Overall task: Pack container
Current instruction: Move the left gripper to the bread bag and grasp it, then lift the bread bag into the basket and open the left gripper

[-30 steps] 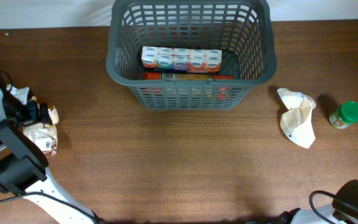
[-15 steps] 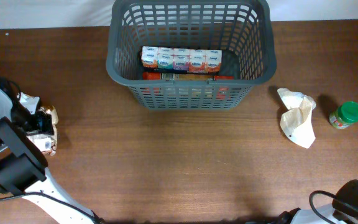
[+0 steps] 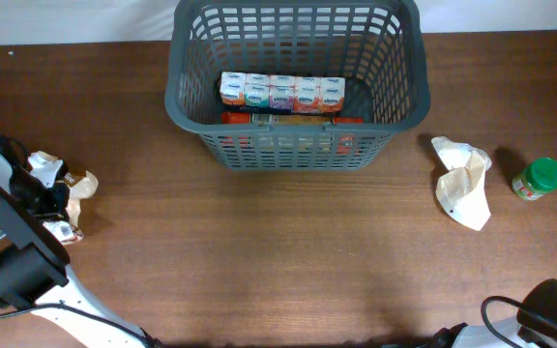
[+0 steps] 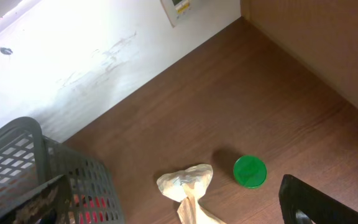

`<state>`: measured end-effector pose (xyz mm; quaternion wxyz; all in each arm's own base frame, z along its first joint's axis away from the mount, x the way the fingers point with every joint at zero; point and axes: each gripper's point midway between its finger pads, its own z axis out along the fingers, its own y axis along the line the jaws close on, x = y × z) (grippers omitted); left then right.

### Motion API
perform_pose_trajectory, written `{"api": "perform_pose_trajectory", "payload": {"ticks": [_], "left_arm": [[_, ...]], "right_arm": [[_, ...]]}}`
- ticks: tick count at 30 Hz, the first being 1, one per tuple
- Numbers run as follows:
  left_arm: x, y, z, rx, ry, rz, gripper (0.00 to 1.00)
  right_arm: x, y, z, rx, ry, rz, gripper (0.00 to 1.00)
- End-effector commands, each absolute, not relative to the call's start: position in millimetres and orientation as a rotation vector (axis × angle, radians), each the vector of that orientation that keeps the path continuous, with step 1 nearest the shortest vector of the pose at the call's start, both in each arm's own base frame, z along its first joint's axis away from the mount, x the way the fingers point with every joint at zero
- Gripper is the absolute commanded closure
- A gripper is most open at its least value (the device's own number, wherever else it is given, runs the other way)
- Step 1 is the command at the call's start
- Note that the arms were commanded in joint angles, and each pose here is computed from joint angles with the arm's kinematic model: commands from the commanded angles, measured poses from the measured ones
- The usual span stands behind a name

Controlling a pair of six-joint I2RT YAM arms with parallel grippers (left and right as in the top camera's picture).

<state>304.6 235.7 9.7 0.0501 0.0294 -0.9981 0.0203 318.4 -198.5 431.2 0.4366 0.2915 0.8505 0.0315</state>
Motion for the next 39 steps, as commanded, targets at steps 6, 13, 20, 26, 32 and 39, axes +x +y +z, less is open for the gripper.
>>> {"api": "perform_pose_trajectory", "payload": {"ticks": [6, 13, 20, 26, 32, 39], "left_arm": [[351, 230, 104, 0.066, -3.095, 0.019, 0.98], [415, 210, 254, -0.033, -3.455, -0.322, 0.98], [453, 122, 392, -0.610, -3.791, -0.735, 0.98], [473, -23, 447, -1.970, -3.434, -1.011, 0.99], [473, -163, 408, -2.764, -2.828, -0.793, 0.98], [489, -257, 302, -2.943, -2.567, -0.218, 0.99]], "right_arm": [[318, -200, 430, 0.734, 2.115, 0.077, 0.01], [318, -200, 430, 0.734, 2.115, 0.077, 0.01], [318, -200, 430, 0.735, 2.115, 0.078, 0.01], [318, -200, 430, 0.735, 2.115, 0.078, 0.01], [318, -200, 430, 0.734, 2.115, 0.077, 0.01], [318, -200, 430, 0.735, 2.115, 0.078, 0.01]]}}
